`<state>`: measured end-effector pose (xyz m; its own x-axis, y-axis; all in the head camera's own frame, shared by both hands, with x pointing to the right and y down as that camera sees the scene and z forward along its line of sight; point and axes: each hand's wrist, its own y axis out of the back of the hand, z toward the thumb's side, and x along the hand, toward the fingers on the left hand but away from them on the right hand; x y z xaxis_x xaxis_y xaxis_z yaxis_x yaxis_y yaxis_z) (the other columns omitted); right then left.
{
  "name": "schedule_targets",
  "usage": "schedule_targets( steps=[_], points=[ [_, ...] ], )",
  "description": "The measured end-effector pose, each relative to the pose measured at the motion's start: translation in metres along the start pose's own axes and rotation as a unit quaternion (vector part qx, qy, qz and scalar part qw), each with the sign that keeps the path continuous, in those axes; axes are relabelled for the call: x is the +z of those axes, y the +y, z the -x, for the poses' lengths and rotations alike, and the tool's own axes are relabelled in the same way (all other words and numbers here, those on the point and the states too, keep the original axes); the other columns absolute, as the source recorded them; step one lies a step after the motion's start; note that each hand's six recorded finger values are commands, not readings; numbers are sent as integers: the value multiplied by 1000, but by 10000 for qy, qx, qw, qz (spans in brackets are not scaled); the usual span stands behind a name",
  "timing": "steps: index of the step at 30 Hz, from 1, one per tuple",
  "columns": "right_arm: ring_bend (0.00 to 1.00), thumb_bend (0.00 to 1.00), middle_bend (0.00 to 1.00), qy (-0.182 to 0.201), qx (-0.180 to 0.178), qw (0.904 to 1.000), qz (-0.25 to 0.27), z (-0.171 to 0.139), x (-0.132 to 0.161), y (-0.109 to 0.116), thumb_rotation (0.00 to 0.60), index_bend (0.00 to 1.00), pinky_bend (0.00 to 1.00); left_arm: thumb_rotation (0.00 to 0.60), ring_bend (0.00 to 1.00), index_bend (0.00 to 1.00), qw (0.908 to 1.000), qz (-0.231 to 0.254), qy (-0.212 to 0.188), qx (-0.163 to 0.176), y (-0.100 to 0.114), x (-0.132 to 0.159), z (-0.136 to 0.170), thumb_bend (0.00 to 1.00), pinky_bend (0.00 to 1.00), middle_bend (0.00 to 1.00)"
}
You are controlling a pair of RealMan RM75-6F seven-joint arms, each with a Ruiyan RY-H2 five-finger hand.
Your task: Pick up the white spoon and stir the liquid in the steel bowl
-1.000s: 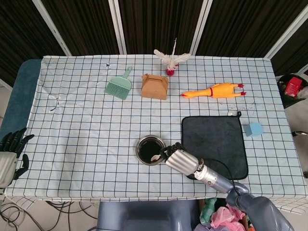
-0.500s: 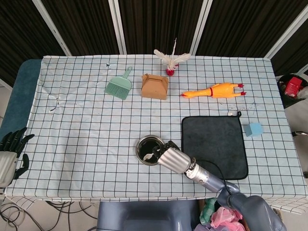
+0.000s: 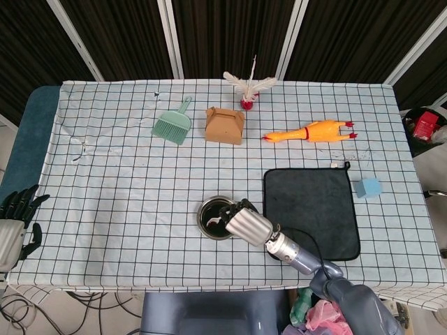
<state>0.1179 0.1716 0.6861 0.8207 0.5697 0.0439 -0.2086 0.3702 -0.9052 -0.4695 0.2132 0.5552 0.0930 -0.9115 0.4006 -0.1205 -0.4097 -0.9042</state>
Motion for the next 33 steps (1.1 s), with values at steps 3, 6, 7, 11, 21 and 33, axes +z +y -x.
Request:
schedule_targets(
  steps=[3, 6, 7, 11, 21, 33],
  points=[
    [963, 466, 831, -20, 26, 10000, -12, 2, 0, -2, 600, 703, 1000, 600, 0, 152, 10000, -3, 7, -3, 0, 0, 0, 731, 0, 3],
    [963, 466, 831, -41, 45, 10000, -29, 4, 0, -4, 600, 704, 1000, 600, 0, 152, 10000, -5, 17, -7, 0, -1, 0, 731, 0, 3],
    [963, 466, 831, -50, 53, 10000, -38, 5, -1, -5, 600, 704, 1000, 600, 0, 152, 10000, -8, 17, -8, 0, -1, 0, 731, 0, 3],
    [963, 466, 831, -122, 142, 9998, -99, 8, -6, -10, 600, 705, 1000, 600, 0, 152, 10000, -15, 17, -2, -1, -1, 0, 731, 0, 3],
    [962, 466, 831, -178, 319, 9990, -239, 3, -19, -20, 600, 705, 1000, 600, 0, 152, 10000, -17, 18, -6, 0, -1, 0, 731, 0, 3],
    [963, 466, 831, -9, 321, 9991, -293, -16, -24, -20, 600, 708, 1000, 600, 0, 152, 10000, -48, 6, 24, 0, 0, 0, 731, 0, 3]
  ],
)
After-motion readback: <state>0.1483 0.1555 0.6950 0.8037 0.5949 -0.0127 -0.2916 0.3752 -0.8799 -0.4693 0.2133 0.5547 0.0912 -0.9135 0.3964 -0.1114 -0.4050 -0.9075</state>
